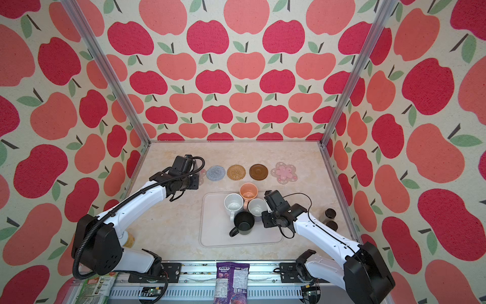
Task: Place cups on coasters
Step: Pick up the cup from the tray.
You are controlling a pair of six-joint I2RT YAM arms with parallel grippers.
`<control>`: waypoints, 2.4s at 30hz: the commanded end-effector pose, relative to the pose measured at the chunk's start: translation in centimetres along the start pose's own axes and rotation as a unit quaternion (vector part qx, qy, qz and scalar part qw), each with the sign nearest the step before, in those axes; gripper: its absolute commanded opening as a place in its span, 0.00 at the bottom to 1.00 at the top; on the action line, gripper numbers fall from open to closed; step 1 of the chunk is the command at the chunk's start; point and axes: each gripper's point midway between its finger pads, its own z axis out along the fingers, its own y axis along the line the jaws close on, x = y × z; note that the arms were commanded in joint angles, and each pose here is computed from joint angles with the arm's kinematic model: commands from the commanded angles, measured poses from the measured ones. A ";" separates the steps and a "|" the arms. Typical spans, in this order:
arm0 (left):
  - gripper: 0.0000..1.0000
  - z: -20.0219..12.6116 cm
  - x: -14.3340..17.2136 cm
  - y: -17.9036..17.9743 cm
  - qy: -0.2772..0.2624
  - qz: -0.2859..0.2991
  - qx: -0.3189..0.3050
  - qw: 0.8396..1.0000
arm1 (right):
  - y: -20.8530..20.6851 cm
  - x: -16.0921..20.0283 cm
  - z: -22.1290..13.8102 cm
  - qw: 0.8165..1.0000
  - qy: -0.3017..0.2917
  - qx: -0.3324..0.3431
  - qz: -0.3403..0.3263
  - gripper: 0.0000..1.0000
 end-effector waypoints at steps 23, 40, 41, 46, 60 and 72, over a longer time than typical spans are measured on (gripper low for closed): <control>0.46 -2.4 -1.4 -0.4 -0.030 -0.012 0.005 0.999 | 0.2 -0.8 -0.8 1.000 -0.022 0.000 -0.006 0.13; 0.46 -2.2 -1.0 -0.4 -0.027 -0.012 0.004 1.000 | -2.7 0.6 -1.6 0.997 -0.016 0.071 0.009 0.00; 0.46 -2.2 -1.0 -0.4 -0.027 -0.012 0.004 1.000 | -2.7 0.5 -1.7 0.997 -0.020 0.072 0.009 0.00; 0.46 -1.9 -1.0 -0.6 -0.026 -0.012 0.005 1.000 | -2.8 -0.8 -2.2 0.996 -0.047 0.075 0.011 0.00; 0.45 -0.5 -0.8 -1.1 -0.014 -0.006 0.006 1.000 | -2.5 -6.6 -3.6 0.988 -0.103 0.111 -0.032 0.00; 0.45 -0.3 -1.1 -1.2 -0.016 -0.003 0.004 1.000 | -5.3 -9.1 -5.7 0.977 -0.149 0.152 -0.003 0.00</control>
